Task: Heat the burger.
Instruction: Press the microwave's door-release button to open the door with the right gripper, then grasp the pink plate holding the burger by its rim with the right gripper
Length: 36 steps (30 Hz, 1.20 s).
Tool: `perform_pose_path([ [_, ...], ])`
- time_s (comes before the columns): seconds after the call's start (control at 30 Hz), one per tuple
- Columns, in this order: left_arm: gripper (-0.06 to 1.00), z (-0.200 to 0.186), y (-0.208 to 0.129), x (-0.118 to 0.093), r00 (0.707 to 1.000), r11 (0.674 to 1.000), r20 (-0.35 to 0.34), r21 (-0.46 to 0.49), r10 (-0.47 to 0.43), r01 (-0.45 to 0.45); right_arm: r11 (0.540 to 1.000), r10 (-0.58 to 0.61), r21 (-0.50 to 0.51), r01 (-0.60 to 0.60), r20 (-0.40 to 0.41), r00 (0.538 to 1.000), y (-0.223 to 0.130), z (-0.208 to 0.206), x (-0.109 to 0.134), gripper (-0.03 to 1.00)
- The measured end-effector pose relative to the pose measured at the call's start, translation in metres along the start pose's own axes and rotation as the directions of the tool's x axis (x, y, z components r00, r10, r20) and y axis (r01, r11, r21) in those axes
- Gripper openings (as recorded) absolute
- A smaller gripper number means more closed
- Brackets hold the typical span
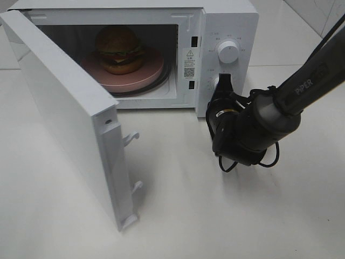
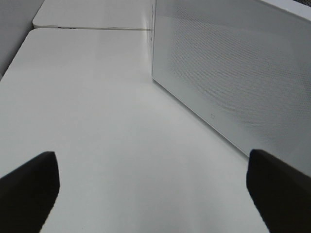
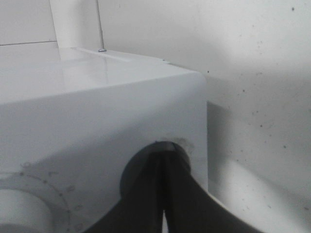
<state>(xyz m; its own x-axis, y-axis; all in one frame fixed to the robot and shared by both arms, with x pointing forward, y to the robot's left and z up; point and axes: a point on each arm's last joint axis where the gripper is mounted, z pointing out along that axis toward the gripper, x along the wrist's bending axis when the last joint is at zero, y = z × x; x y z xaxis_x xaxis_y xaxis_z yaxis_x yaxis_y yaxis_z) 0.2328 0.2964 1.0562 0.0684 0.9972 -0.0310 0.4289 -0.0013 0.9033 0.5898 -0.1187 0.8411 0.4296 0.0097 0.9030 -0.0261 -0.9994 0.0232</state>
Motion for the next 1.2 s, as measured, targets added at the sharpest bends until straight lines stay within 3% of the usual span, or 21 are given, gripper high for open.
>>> perform_pose_path([
  [0.63, 0.99, 0.0, 0.0, 0.0, 1.0, 1.0, 0.0, 0.0, 0.0, 0.0, 0.999, -0.001, 0.045, -0.001, 0.044, 0.999, 0.007, -0.008, 0.012, 0.0],
  [0.93, 0.99, 0.0, 0.0, 0.0, 1.0, 1.0, 0.0, 0.0, 0.0, 0.0, 0.996, -0.041, 0.085, 0.036, 0.061, 0.997, 0.011, -0.021, 0.013, 0.0],
  [1.2, 0.99, 0.0, 0.0, 0.0, 1.0, 1.0, 0.0, 0.0, 0.0, 0.0, 0.98, -0.149, 0.142, 0.142, 0.042, 0.988, 0.014, -0.038, 0.025, 0.0],
])
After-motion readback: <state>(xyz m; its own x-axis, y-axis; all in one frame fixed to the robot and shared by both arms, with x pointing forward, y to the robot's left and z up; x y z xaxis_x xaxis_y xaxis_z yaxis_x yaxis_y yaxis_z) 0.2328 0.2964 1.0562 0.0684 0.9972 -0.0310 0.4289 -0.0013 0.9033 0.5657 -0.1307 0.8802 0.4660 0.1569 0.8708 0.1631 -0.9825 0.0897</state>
